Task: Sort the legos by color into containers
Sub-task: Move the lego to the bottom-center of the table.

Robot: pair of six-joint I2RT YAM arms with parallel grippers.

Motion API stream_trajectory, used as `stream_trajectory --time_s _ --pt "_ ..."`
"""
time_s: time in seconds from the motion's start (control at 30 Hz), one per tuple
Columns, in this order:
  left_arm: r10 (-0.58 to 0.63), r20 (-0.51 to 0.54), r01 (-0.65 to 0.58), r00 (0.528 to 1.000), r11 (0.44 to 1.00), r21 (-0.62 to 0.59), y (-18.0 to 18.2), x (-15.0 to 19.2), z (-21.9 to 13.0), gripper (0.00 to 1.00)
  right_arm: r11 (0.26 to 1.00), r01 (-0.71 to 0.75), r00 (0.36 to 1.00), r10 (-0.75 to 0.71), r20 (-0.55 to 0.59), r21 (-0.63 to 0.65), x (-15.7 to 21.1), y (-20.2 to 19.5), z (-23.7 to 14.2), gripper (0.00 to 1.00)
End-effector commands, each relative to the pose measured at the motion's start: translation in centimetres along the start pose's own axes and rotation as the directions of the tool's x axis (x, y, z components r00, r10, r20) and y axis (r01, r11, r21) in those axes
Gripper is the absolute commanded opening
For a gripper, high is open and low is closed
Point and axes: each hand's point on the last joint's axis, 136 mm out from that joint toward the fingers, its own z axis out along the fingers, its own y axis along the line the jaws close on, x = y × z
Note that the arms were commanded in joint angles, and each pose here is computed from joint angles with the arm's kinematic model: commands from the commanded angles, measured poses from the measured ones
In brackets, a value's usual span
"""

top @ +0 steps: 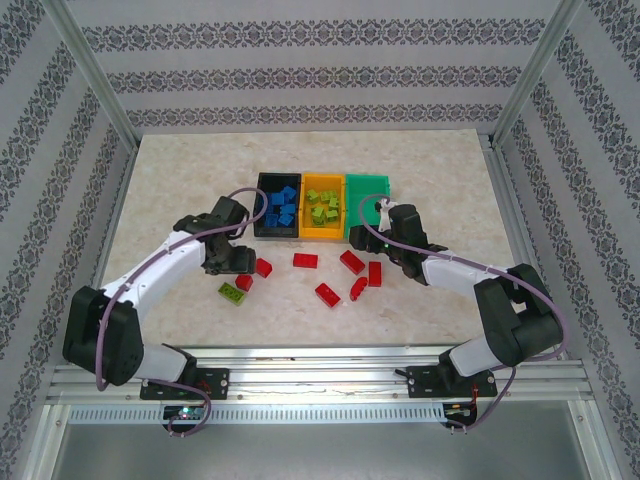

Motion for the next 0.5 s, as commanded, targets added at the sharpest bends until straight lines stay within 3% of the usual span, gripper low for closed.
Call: stream_trajectory --time_s 0.0,0.37,0.47 --pt "-0.065 -0.018 0.064 0.998 0.997 -0.031 1.4 1.2 0.2 0.7 1.0 -0.017 1.0 0.017 0.021 -0.014 -0.6 0.0 0.0 0.68" --pt "-0.106 -0.099 0.112 0.989 0.992 0.059 0.3 3.4 2.8 0.7 1.0 -0.015 1.0 0.016 0.026 -0.017 -0.7 0.0 -0.1 0.68" --pt "-0.114 -0.103 0.118 0.988 0.992 0.036 0.8 3.9 3.5 0.7 1.0 -0.017 1.0 0.017 0.024 -0.02 -0.6 0.1 -0.2 0.68"
